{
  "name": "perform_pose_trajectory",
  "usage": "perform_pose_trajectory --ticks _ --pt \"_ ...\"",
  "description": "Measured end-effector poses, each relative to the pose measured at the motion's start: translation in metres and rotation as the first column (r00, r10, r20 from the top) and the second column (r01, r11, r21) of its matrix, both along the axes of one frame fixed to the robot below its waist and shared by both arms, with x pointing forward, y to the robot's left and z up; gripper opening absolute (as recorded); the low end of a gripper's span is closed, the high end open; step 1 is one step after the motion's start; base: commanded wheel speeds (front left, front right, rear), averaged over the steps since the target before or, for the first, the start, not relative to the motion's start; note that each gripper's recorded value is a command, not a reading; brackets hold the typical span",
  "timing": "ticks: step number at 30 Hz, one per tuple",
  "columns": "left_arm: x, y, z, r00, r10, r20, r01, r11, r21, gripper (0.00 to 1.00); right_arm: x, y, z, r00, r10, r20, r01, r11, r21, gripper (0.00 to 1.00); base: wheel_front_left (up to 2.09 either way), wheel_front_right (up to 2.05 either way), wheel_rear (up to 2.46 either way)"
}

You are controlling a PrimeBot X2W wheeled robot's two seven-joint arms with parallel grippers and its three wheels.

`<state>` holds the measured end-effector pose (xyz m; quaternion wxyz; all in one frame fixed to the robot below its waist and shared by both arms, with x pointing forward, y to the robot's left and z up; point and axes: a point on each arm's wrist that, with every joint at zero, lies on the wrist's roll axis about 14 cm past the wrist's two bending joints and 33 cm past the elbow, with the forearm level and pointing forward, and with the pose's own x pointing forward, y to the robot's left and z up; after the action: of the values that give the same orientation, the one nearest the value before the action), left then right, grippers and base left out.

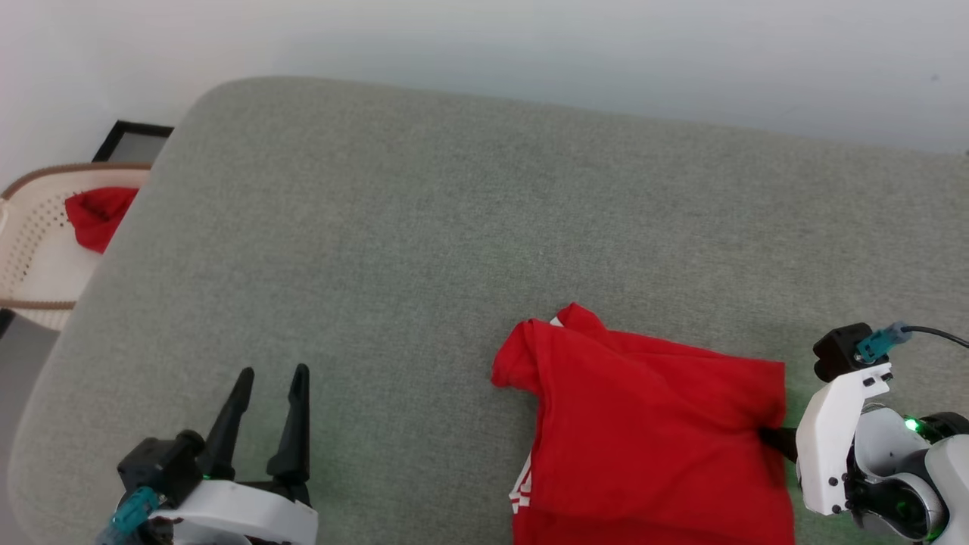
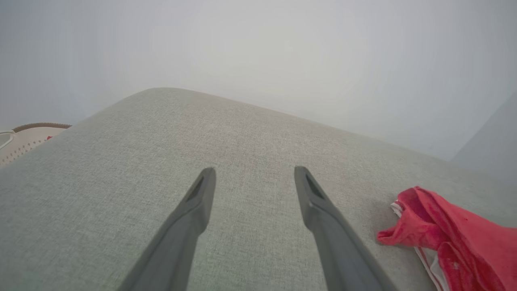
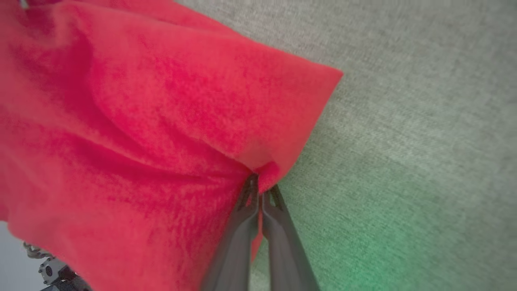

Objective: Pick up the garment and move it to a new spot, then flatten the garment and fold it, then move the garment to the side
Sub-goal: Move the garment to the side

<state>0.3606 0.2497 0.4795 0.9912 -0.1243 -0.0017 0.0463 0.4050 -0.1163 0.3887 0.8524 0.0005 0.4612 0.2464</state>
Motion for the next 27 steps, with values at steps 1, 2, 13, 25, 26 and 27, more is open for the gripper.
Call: perform_pose_trajectory --ticks 1,2,13,25,26,27 --pt "0.000 -0.002 0.001 1.000 -0.005 0.004 0.005 1.000 -0.001 1.00 0.000 -0.002 0.002 1.000 0.006 0.005 -0.006 1.000 -0.009 0.00 0.00 0.00 0.00" --pt "0.001 -0.004 0.003 1.000 -0.011 0.009 0.011 1.000 -0.002 1.00 0.000 -0.004 0.005 1.000 0.008 0.013 -0.008 1.000 -0.017 0.00 0.00 0.00 0.00" --pt "0.013 -0.032 0.011 0.994 -0.100 0.039 0.101 0.995 -0.007 1.00 0.022 -0.045 0.048 0.986 -0.018 0.167 0.035 0.994 -0.100 0.00 0.00 0.00 0.00" --pt "0.057 -0.082 0.024 0.960 -0.268 0.087 0.268 0.963 0.014 1.00 0.035 -0.113 0.081 0.948 -0.124 0.294 0.178 0.971 -0.163 0.00 0.00 0.00 0.00" --pt "0.062 -0.087 0.025 0.954 -0.285 0.091 0.285 0.958 0.015 1.00 0.036 -0.121 0.084 0.942 -0.135 0.308 0.194 0.967 -0.168 0.00 0.00 0.00 0.00" --pt "0.066 -0.094 0.025 0.948 -0.304 0.093 0.304 0.953 0.016 1.00 0.037 -0.129 0.086 0.936 -0.148 0.318 0.211 0.962 -0.174 0.00 0.00 0.00 0.00"
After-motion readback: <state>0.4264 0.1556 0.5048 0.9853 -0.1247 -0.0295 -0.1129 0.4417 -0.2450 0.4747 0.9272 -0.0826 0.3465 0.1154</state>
